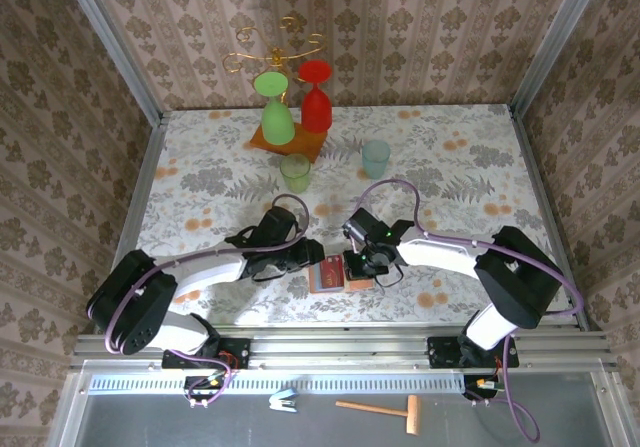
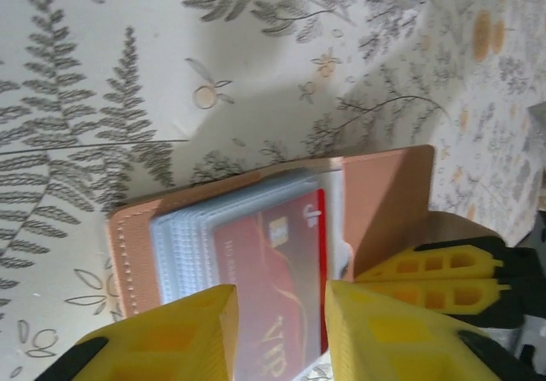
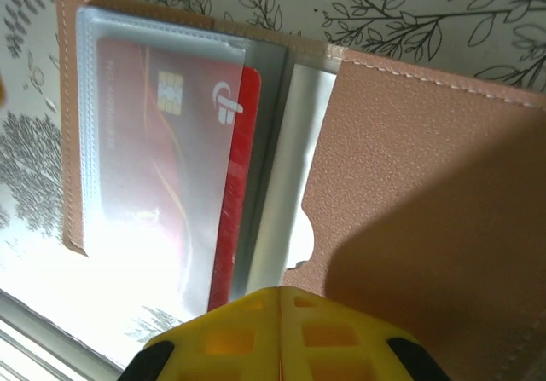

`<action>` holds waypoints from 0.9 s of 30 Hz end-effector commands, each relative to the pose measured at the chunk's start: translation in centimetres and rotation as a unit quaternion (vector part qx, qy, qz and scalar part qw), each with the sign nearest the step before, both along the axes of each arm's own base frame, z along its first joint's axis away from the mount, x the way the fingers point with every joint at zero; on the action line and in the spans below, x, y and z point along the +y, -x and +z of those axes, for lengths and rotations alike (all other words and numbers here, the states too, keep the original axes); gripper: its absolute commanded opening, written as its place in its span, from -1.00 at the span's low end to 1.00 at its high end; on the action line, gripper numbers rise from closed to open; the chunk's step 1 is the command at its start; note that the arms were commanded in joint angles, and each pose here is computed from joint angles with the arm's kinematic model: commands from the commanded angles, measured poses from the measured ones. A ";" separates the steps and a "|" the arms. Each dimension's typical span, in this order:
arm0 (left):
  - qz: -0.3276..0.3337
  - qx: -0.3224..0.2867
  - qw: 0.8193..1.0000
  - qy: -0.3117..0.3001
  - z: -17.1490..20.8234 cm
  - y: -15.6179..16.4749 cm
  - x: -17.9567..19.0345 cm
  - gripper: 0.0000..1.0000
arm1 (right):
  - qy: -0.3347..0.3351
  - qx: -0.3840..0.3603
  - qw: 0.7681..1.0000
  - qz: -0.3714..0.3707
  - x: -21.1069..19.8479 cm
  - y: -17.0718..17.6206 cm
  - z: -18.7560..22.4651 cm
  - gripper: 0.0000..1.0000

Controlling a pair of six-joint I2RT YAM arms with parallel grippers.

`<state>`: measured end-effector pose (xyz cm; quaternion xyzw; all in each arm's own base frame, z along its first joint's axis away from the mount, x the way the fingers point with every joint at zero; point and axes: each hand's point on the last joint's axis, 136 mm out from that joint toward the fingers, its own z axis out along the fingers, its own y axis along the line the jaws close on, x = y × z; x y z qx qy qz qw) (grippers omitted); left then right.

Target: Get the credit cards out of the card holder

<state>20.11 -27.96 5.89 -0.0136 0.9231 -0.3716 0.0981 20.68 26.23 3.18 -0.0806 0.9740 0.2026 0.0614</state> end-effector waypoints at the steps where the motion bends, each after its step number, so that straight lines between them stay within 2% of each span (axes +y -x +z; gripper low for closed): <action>1: 0.017 0.013 1.000 -0.022 -1.5 0.6 0.9 -0.37 | -0.028 0.017 0.999 -0.039 0.8 -0.3 0.0 -0.89; 11: 0.026 0.016 0.999 -0.022 -2.6 0.9 1.3 -0.35 | -0.042 0.045 0.997 -0.048 1.5 0.1 -1.3 -0.90; 27: 0.022 -0.004 1.000 0.005 -0.1 -0.6 1.0 -0.33 | -0.088 0.058 0.992 -0.072 3.6 -0.6 -1.6 -0.91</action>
